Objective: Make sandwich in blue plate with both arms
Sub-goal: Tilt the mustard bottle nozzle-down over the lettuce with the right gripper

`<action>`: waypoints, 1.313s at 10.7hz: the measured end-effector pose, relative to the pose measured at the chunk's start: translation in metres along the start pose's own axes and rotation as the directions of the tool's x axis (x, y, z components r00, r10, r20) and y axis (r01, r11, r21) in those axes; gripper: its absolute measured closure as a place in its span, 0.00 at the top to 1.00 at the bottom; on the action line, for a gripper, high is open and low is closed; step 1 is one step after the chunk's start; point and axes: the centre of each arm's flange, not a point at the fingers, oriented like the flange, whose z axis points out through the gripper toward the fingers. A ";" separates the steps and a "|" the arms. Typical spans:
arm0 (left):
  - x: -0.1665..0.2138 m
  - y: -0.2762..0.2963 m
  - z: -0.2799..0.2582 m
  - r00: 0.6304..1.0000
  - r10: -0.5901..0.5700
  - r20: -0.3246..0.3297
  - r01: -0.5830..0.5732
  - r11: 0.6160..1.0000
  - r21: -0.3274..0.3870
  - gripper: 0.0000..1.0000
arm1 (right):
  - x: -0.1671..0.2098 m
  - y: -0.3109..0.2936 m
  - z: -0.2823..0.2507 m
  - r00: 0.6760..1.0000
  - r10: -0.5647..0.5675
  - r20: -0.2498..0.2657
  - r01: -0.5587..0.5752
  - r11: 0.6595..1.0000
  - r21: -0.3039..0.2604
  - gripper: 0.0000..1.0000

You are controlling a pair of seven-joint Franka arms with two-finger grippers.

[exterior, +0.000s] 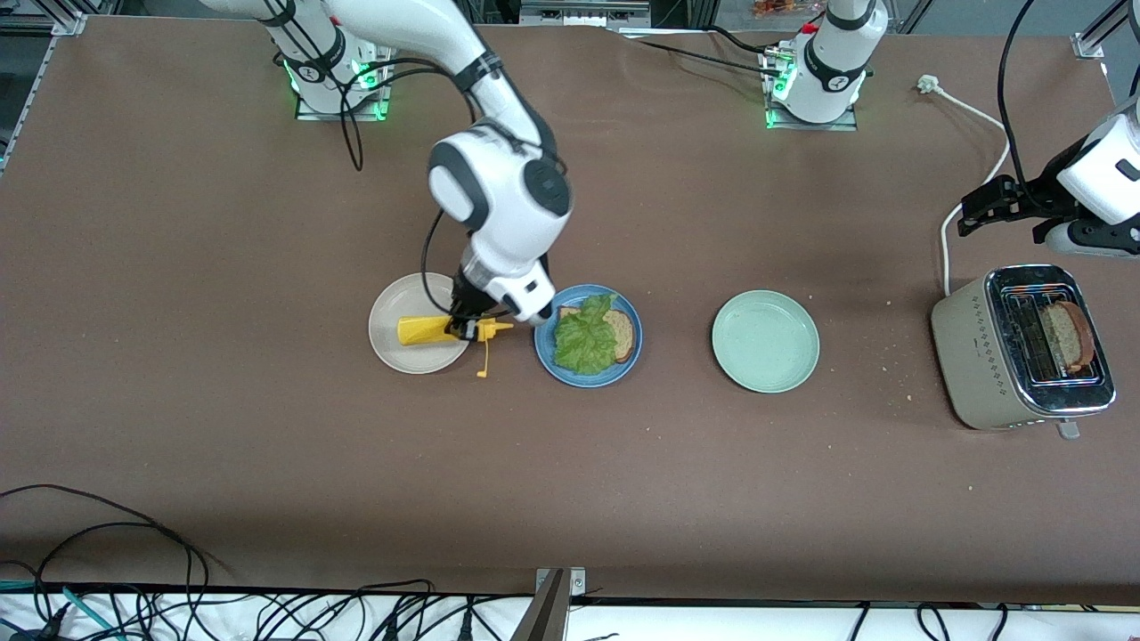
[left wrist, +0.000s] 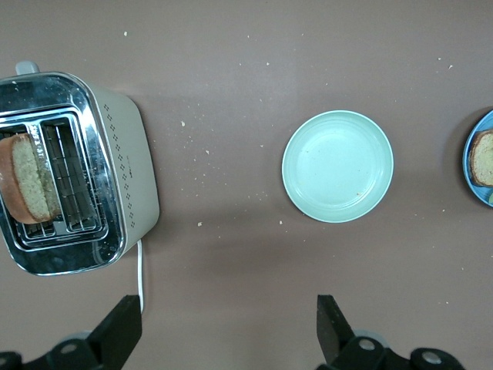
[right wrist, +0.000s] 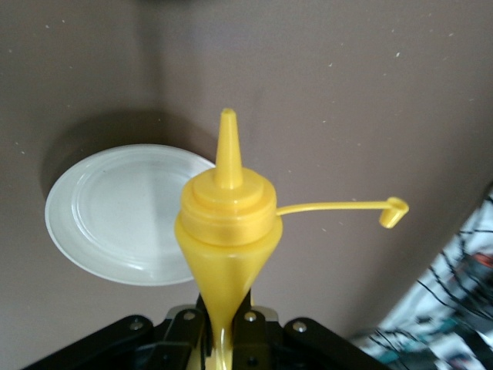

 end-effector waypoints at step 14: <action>0.000 0.000 0.001 1.000 -0.001 0.001 0.001 1.000 0.000 1.00 | 0.052 -0.049 -0.025 0.966 0.031 0.256 0.011 0.987 -0.159 0.12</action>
